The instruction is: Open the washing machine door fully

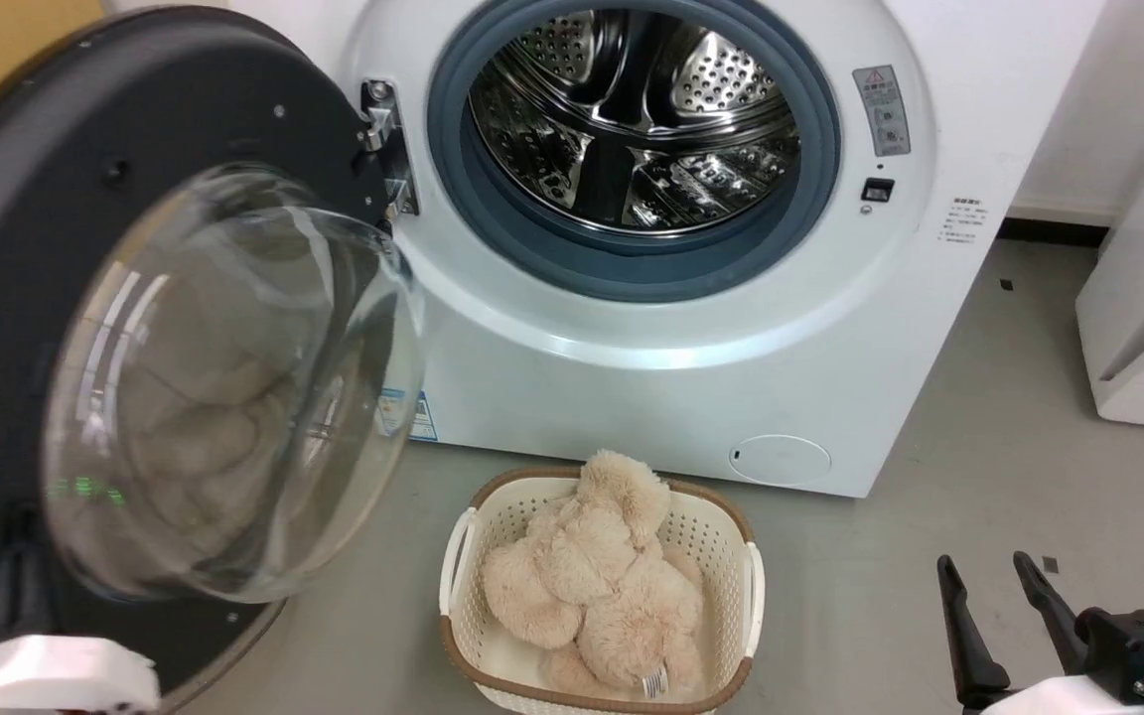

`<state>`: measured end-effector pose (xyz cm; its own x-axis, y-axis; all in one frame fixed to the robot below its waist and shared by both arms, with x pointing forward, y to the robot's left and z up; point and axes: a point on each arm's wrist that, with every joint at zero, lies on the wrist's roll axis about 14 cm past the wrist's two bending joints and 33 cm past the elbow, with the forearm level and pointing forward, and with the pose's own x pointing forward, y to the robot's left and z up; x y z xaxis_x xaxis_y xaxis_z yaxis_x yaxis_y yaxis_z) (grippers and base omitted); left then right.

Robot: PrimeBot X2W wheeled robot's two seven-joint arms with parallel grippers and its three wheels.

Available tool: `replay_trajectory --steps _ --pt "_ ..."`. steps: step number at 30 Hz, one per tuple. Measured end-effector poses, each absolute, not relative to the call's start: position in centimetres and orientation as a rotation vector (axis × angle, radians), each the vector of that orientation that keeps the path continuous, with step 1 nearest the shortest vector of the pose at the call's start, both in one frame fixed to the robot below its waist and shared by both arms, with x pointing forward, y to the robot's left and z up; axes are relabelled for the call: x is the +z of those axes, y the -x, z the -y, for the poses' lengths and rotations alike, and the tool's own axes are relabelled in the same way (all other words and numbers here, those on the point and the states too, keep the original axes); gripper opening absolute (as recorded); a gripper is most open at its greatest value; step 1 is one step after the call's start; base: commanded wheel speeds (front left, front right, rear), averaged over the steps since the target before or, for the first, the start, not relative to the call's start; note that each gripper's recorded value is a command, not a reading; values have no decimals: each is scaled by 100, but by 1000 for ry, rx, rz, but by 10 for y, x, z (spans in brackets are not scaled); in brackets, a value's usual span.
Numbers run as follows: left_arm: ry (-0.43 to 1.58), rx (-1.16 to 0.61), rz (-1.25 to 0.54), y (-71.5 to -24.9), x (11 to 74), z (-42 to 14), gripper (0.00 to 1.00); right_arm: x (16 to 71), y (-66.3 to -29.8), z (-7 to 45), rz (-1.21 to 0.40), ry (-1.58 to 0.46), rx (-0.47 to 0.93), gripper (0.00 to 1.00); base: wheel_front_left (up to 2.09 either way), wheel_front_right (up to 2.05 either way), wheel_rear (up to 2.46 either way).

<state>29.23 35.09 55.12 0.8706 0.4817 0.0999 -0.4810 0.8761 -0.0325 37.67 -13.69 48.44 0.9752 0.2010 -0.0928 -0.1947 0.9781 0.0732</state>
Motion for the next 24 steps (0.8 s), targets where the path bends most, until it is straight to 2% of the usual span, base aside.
replay_trajectory --steps 13,24 --pt "-9 636 93 -290 540 -414 0 484 -376 145 -103 -47 178 100 0 0 0" --pt "20 598 84 -286 526 -394 0 491 -373 145 -84 -45 177 100 0 0 0"
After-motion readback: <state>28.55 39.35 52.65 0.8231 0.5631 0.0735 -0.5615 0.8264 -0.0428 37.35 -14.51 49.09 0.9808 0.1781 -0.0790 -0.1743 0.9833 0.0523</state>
